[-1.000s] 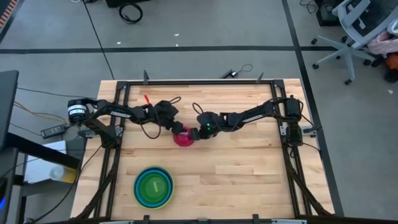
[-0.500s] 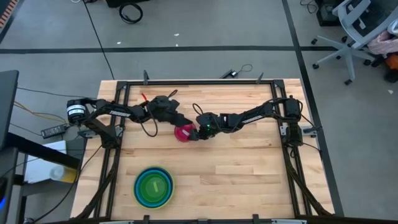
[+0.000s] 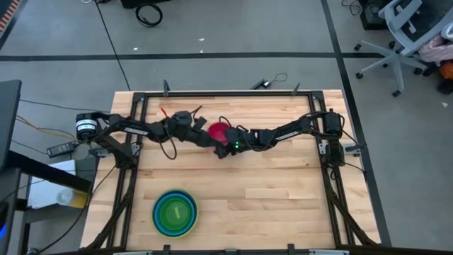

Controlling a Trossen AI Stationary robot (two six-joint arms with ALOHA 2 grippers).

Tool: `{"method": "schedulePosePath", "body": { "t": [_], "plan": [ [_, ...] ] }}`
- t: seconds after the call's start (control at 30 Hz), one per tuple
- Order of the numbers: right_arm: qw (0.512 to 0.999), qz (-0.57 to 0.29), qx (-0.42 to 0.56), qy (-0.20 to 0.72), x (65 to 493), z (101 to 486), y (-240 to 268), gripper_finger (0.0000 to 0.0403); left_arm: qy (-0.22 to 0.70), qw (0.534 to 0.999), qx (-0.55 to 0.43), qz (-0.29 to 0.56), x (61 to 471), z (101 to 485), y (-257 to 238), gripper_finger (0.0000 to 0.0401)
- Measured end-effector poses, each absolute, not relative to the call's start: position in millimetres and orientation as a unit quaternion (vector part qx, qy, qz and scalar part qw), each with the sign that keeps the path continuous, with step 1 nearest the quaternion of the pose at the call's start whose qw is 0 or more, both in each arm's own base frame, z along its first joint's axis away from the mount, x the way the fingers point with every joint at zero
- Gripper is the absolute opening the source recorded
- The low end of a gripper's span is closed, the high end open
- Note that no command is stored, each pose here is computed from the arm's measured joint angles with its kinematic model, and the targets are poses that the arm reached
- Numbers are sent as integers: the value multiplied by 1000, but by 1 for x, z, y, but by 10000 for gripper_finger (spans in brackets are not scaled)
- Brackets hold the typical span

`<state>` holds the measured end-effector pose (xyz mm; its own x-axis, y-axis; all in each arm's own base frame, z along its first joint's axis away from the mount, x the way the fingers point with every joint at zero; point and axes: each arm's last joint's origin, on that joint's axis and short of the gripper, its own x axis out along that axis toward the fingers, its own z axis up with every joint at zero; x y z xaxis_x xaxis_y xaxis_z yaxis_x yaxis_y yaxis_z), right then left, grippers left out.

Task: Nest bowls inside each other
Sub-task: Stack the extra small red bowl on top of the small green bowl

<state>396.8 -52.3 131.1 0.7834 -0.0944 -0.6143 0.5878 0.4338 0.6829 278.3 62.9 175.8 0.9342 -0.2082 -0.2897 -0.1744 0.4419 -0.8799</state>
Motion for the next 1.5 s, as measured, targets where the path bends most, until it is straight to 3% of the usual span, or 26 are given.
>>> {"method": "schedulePosePath", "body": {
  "t": [0.23, 0.47, 0.73, 0.97, 1.3, 1.5],
  "plan": [
    [801, -206, 474, 303, 392, 126, -44, 247, 194, 828, -526, -11, 280, 174, 55, 283],
    [787, -177, 497, 319, 391, 132, -34, 247, 200, 829, -519, -57, 277, 181, 47, 247],
    [784, -261, 499, 261, 375, 172, -52, 246, 144, 858, -489, -63, 258, 219, 54, 188],
    [757, -374, 480, 237, 356, 177, -93, 244, 155, 880, -447, 49, 228, 230, 65, 170],
    [749, -352, 510, 233, 365, 148, -119, 222, 216, 875, -397, 175, 207, 221, 66, 169],
    [746, -329, 518, 257, 368, 132, -122, 177, 252, 856, -386, 235, 201, 212, 67, 169]
  ]
}}
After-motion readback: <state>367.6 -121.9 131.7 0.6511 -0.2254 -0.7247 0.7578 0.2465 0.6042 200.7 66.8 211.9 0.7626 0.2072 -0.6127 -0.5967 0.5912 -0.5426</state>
